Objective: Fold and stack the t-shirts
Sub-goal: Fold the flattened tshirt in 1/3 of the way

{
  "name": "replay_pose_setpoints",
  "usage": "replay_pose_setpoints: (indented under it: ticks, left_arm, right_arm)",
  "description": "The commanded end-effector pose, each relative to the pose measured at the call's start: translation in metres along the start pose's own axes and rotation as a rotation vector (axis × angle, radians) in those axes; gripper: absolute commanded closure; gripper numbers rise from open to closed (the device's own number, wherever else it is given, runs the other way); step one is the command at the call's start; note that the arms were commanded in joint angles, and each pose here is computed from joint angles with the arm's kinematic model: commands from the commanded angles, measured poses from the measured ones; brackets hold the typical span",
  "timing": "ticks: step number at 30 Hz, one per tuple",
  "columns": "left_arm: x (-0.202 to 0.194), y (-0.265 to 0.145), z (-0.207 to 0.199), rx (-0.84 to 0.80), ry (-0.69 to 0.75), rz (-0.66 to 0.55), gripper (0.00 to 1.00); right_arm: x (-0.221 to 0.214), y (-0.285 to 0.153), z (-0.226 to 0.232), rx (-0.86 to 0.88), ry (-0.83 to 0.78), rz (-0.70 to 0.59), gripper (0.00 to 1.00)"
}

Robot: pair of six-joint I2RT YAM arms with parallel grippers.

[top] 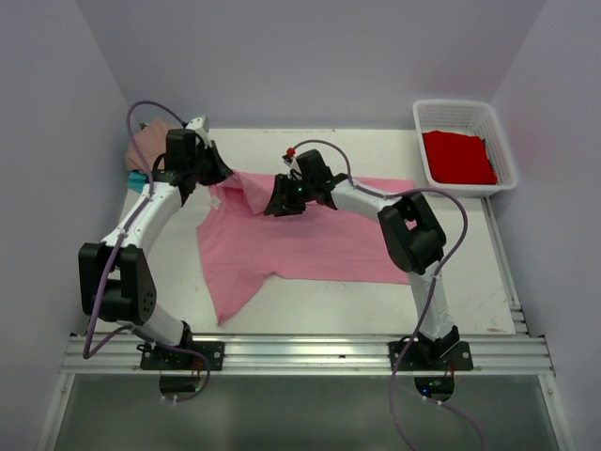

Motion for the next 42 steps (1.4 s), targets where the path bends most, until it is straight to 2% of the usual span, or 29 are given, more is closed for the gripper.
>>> replay_pose_setpoints:
  ticks: [1,8,15,24,28,29,38,42]
  left_arm:
    - [0.021,0.001,-0.007,-0.043,-0.011,-0.069,1.00]
    - [0.020,0.008,-0.007,-0.053,-0.022,-0.064,1.00]
    - [0.016,0.014,-0.010,-0.079,-0.040,-0.057,1.00]
    - [0.020,0.015,-0.010,-0.084,-0.028,-0.059,1.00]
    - [0.018,0.019,-0.010,-0.086,-0.032,-0.054,1.00]
    - [0.016,0.021,-0.009,-0.085,-0.035,-0.048,1.00]
    - [0.005,0.033,-0.005,-0.086,-0.046,-0.022,1.00]
    - [0.000,0.036,-0.001,-0.075,-0.050,-0.011,1.00]
  right_arm:
    - [-0.006,0.013,0.009,0.007,0.004,-0.011,0.55]
    - [-0.006,0.038,0.018,-0.031,-0.030,-0.020,0.54]
    - [0.021,0.060,0.006,-0.148,-0.034,-0.148,0.53]
    - [0.027,0.079,0.000,-0.222,-0.055,-0.187,0.55]
    - [0.022,0.084,-0.005,-0.238,-0.052,-0.184,0.60]
    - [0.019,0.085,-0.004,-0.237,-0.053,-0.184,0.66]
    - [0.010,0.071,-0.013,-0.284,-0.071,-0.199,0.90]
    - [0.013,0.058,-0.009,-0.299,-0.108,-0.217,0.94]
Point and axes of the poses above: each gripper's point midway between its finger pads, its own y axis out along the fingers, its own z axis along the line the jaws close on, x = y × z, the point moved 2 cm from there along -y, back along the fingers, and after that the axes turned 9 degrees about y, right-handed, at the moved point
